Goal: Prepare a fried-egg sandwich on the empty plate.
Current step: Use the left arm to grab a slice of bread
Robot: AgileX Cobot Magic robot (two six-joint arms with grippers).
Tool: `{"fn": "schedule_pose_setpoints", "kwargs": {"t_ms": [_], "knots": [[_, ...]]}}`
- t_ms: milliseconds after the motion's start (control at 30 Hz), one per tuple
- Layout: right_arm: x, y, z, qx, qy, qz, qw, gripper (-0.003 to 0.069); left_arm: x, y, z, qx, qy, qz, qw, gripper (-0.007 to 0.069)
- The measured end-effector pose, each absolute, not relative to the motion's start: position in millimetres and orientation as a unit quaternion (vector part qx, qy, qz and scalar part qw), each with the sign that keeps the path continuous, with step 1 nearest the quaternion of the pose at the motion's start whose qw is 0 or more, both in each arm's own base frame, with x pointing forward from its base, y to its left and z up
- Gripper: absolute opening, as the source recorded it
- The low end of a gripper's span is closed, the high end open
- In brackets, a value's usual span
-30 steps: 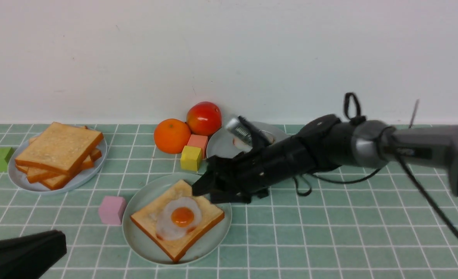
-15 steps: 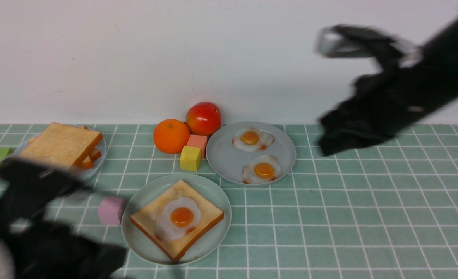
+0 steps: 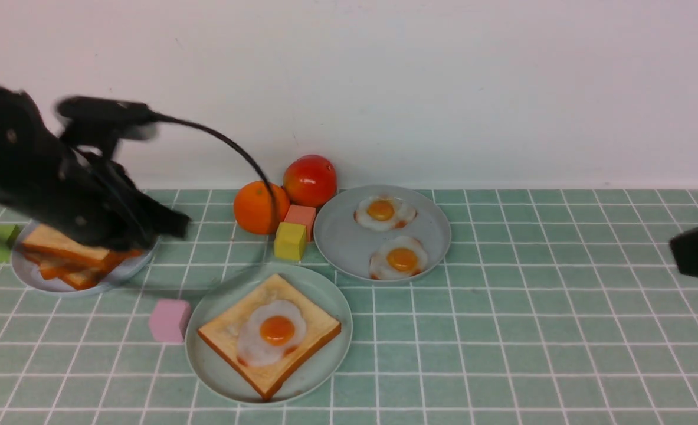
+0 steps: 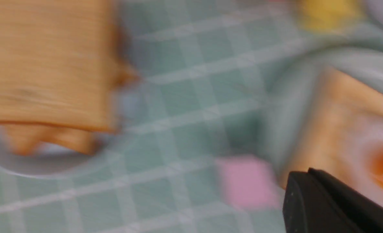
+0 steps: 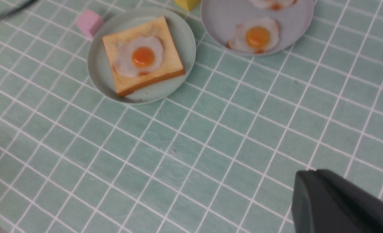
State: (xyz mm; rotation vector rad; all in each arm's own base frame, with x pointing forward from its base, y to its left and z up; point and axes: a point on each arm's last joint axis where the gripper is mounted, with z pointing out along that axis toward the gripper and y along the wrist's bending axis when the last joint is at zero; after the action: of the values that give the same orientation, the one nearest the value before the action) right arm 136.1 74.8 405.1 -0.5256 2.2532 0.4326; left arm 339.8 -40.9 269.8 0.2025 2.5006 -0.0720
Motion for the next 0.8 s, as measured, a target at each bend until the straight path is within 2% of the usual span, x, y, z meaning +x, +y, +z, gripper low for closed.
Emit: {"fn": "schedule_pose_setpoints", "kwargs": {"t_ms": [133, 200, 233, 300, 400, 500, 667, 800], "knots": [[131.5, 72.9, 406.3, -0.206, 0.881, 0.170, 0.389, 0.0006, 368.6, -19.5, 258.9, 0.065, 0.950, -0.003, 0.305, 0.0011], [130.9, 72.5, 406.7, -0.207, 0.881, 0.170, 0.391, 0.0006, 388.6, -9.3, 247.5, 0.088, 0.949, 0.031, 0.301, 0.0096], [130.9, 72.5, 406.7, -0.207, 0.881, 0.170, 0.391, 0.0006, 389.7, -9.1, 246.8, 0.091, 0.949, 0.033, 0.301, 0.0096], [131.8, 72.8, 405.6, -0.207, 0.882, 0.169, 0.388, 0.0006, 401.9, -6.7, 238.9, 0.111, 0.943, 0.054, 0.309, 0.0200], [133.0, 73.6, 404.3, -0.206, 0.883, 0.170, 0.385, 0.0006, 415.1, -6.0, 223.9, 0.127, 0.936, 0.068, 0.322, 0.0324], [133.9, 74.8, 401.1, -0.205, 0.885, 0.174, 0.379, 0.0006, 423.8, -6.3, 206.9, 0.135, 0.933, 0.071, 0.327, 0.0395], [133.4, 77.4, 394.6, -0.202, 0.889, 0.189, 0.365, 0.0006, 432.9, -6.7, 179.5, 0.145, 0.934, 0.072, 0.319, 0.0402], [132.3, 79.9, 393.4, -0.199, 0.889, 0.206, 0.358, 0.0008, 437.1, -6.9, 175.0, 0.132, 0.933, 0.069, 0.327, 0.0336]]}}
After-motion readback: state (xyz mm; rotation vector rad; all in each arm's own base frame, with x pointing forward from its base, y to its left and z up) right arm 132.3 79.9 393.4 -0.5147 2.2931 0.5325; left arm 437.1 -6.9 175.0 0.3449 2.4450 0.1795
